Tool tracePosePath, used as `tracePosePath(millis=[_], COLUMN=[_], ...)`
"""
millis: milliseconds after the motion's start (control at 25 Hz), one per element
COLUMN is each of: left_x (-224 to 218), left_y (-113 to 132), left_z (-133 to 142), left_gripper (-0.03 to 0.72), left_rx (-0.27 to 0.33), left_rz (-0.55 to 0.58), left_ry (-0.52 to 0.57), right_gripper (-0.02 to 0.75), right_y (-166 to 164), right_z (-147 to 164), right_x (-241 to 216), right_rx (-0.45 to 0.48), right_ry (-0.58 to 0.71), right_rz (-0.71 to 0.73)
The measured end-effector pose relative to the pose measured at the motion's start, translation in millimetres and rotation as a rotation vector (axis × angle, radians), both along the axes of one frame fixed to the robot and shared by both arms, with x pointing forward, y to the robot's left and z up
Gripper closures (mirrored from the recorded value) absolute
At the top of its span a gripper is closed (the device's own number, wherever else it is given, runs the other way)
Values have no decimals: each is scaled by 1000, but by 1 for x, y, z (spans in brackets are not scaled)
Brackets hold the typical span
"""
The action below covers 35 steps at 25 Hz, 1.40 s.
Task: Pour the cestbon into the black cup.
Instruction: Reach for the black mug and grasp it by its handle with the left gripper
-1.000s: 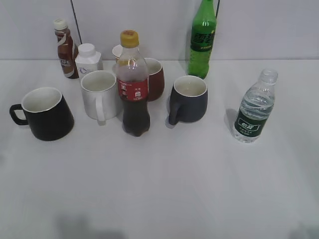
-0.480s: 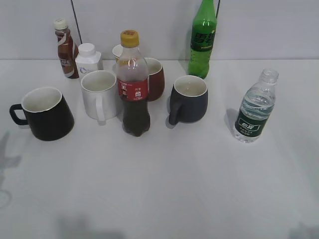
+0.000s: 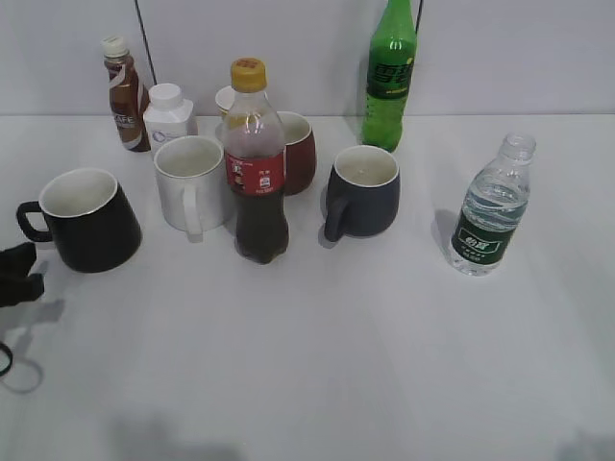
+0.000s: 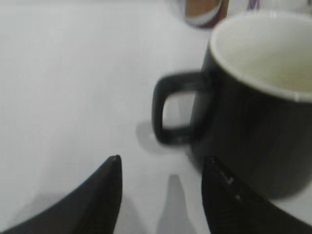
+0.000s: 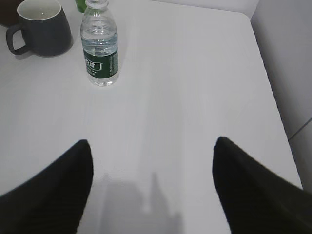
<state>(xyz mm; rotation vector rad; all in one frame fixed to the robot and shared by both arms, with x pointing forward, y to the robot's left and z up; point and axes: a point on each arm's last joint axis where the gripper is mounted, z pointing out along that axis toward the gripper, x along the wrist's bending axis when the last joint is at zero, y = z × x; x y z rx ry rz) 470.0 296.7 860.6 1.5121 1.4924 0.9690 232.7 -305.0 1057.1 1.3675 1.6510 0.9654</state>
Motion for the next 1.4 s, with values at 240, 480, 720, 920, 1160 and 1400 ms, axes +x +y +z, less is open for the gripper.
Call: tracePosePath(millis=[240,480,720,920,1160,1400], left_x=[21,27,28,28,42,43], left_y=[0,0,5,14,8,8], left_z=[0,-13,-14,-14,-9,-11], left_gripper=[276,293,312,313,313,313], left_rx=[6,7,7,7,6,6], left_rz=[-3,5,19,48,-29,-24], left_ry=[-52,-17,-17,-19,-68,-67], right_gripper=[149,149,149,149,149,149], right_y=[0,0,0,0,0,0], right_z=[0,0,0,0,0,0], right_x=[0,0,0,0,0,0], right_rx=[1,1,1,2,2,2], right_ry=[0,0,0,0,0,0], right_rz=[0,0,0,-1,-1,-1])
